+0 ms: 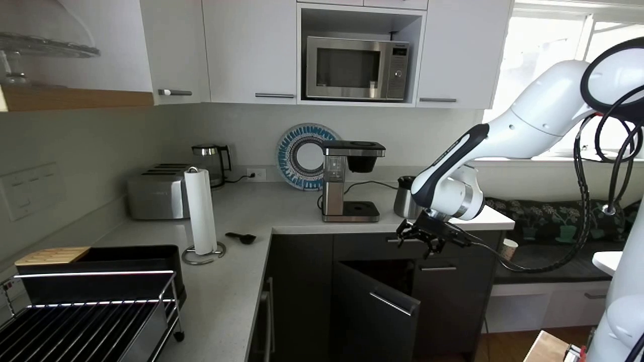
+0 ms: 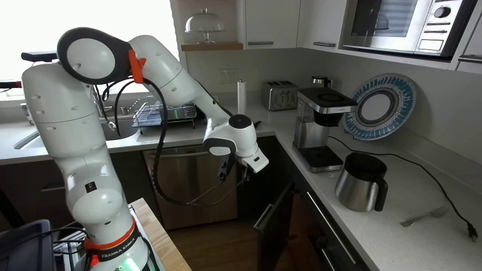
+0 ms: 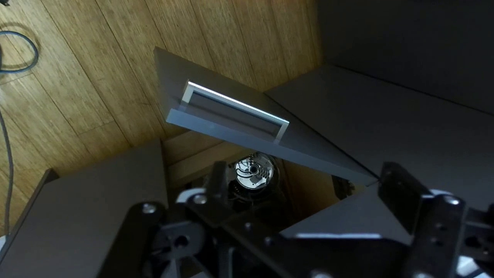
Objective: Open the already opened cabinet door wider
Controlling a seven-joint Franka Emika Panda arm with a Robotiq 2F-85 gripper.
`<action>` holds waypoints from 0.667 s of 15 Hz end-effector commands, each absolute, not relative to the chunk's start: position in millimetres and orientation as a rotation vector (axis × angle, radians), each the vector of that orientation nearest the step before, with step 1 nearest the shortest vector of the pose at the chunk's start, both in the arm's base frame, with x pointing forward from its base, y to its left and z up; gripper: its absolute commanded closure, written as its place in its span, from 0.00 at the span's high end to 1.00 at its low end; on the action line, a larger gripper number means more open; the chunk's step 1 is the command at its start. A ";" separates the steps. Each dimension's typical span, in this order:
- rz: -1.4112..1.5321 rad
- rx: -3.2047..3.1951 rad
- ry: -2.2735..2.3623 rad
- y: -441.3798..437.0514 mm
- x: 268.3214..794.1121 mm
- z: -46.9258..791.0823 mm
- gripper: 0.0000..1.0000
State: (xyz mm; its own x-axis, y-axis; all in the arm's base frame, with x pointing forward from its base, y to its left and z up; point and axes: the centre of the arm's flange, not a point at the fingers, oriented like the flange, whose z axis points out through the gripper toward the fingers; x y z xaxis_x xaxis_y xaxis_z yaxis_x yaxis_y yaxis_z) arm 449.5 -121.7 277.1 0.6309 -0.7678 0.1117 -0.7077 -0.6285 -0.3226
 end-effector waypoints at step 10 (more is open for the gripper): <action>-0.375 -2.515 1.550 -159.4 478.0 226.9 1.00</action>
